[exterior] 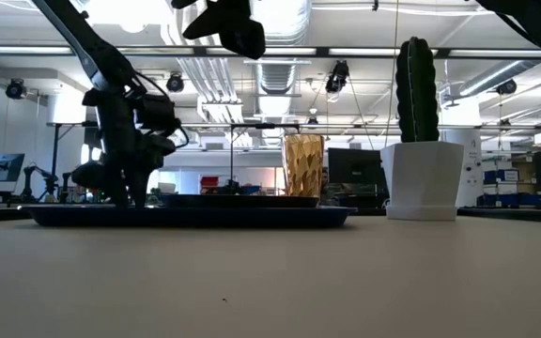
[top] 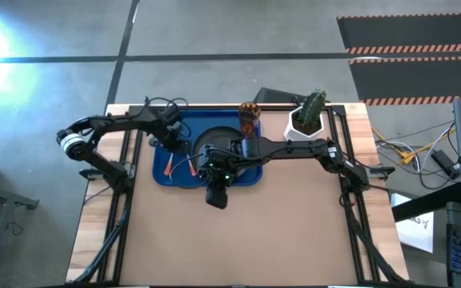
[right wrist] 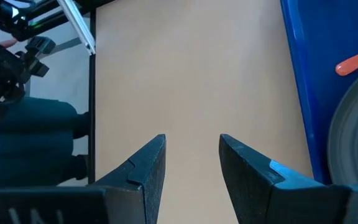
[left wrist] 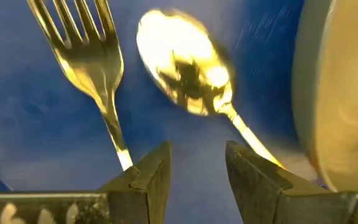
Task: Pick and place plate/cup/fork/spoon on tray
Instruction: Adjust the orange spoon on the blue tray
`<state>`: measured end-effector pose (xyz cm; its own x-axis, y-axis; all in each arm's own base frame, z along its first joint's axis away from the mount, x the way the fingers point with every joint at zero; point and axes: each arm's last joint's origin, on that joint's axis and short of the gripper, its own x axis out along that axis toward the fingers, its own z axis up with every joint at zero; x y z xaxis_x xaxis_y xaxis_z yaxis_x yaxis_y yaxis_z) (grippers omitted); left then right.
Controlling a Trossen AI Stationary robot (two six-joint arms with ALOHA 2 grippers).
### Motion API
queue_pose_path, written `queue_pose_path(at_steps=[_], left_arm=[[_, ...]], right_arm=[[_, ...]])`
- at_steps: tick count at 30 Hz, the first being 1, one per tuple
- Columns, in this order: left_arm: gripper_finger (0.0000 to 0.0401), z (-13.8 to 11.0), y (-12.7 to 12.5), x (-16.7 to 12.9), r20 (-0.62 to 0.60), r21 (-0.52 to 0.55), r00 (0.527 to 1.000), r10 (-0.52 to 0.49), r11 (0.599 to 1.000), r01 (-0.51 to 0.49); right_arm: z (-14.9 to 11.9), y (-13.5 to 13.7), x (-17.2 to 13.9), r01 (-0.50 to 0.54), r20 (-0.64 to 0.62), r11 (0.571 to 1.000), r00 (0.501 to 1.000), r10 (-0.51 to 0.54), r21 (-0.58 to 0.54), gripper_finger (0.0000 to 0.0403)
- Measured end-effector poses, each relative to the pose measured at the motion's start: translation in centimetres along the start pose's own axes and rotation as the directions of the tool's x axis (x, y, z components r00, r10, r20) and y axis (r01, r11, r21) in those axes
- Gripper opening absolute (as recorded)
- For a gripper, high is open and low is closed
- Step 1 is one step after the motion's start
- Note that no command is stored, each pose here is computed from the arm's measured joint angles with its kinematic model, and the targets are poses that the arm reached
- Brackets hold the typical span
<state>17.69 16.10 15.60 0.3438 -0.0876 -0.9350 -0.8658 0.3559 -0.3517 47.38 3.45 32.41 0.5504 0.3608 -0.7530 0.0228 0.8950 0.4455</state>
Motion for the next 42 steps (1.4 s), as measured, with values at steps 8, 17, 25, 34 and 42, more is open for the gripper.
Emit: queue_pose_path(at_steps=[8,17,25,34,42], left_arm=[[0.0135,-0.3,-1.2,1.2,0.085,-0.057,0.995,-0.044,0.997,0.049],[0.0135,-0.1,-3.1,-0.1,0.232,-0.058,0.966,-0.114,0.990,0.130],[0.0134,-0.7,-3.6,0.8,0.200,-0.117,0.976,-0.091,0.986,0.115],[0.0134,-0.4,-4.4,1.2,0.276,-0.147,0.957,-0.086,0.981,0.130],[0.0134,-0.5,-4.4,1.3,0.290,-0.174,0.955,-0.062,0.978,0.116]], right_arm=[[0.0,0.1,0.0,-0.002,-0.002,0.998,1.000,0.002,-0.058,0.0139],[-0.3,0.3,0.1,-0.004,-0.018,0.996,1.000,0.002,-0.092,0.0139],[-0.5,0.3,0.1,0.000,-0.038,0.994,0.999,-0.004,-0.109,0.0139],[-0.7,0.4,0.2,-0.002,-0.053,0.992,0.999,-0.004,-0.127,0.0139],[-1.0,0.9,0.4,-0.010,-0.068,0.988,0.998,-0.001,-0.155,0.0139]])
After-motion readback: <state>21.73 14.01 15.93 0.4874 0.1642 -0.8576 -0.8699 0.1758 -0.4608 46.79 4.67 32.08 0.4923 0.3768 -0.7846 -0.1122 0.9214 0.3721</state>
